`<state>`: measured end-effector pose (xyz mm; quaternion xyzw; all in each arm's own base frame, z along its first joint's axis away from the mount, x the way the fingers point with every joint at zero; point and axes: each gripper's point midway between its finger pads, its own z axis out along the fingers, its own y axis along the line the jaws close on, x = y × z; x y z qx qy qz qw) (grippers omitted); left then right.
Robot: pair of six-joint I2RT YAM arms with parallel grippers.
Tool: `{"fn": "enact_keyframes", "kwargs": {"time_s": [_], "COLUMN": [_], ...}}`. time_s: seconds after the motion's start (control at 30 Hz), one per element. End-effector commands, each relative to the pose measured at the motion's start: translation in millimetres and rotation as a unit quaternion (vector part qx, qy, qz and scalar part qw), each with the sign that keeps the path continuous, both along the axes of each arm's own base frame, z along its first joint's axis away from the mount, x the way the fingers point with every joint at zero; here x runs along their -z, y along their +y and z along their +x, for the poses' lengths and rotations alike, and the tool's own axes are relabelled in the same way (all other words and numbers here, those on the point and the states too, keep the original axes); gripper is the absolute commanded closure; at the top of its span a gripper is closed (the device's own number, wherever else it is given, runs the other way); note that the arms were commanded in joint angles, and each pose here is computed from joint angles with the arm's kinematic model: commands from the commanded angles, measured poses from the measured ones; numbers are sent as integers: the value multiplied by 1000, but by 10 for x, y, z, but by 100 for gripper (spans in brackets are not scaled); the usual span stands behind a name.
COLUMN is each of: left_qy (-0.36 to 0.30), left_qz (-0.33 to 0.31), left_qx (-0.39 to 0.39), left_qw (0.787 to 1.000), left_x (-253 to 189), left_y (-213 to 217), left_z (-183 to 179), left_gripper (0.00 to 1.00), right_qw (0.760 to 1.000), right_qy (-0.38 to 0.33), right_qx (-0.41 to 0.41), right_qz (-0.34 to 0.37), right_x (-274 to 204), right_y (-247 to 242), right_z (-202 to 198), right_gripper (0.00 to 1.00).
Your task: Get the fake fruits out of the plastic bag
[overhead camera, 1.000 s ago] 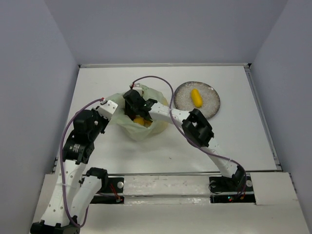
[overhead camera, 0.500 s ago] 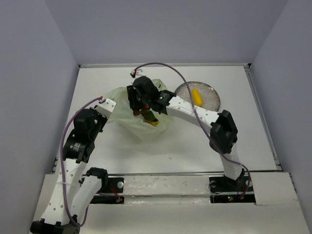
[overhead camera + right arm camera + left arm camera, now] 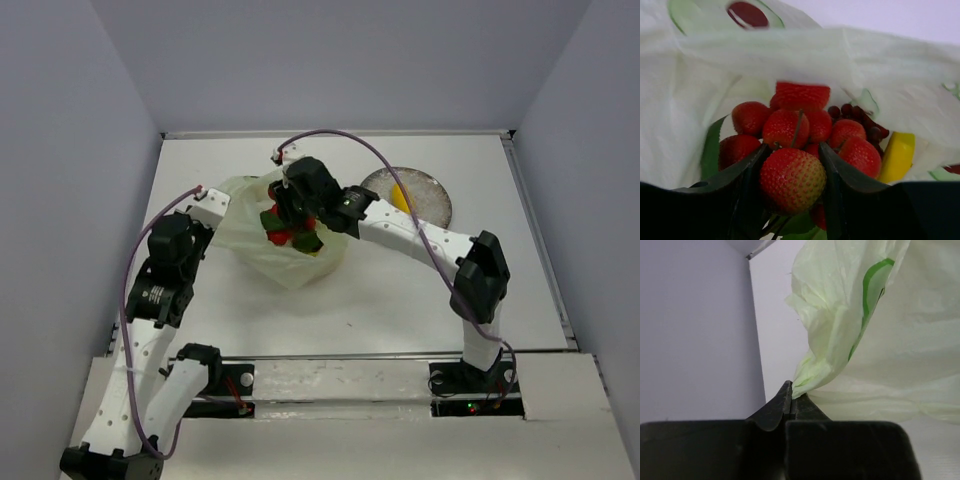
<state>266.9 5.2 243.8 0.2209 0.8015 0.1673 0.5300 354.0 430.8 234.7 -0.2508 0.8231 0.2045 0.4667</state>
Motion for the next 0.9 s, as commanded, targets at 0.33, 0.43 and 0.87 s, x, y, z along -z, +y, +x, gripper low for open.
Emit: {"fn": "enact_keyframes", "kwargs": {"time_s": [0.33,0.43,0.87], "left_qy": [-62,-44,-16], "left_qz": [5,-4,-28], "left_qx": [-12,22,8], "left_qw": [998,999,999], "left_x": [-268,-191,-188], "left_y": [77,-52,-100], "left_z": [-75,-58,123], "left_gripper": [100,100,100], "right_qw": [999,993,947], "right_qy": [-24,-34,-133], "right_qx": [-45,-94,-50], "right_qz": [17,70,289], "right_x": [-462,-888,-2670], "right_y": [-245,-78,-505], "right_z": [-37,-163,156], "right_gripper": [99,99,99]}}
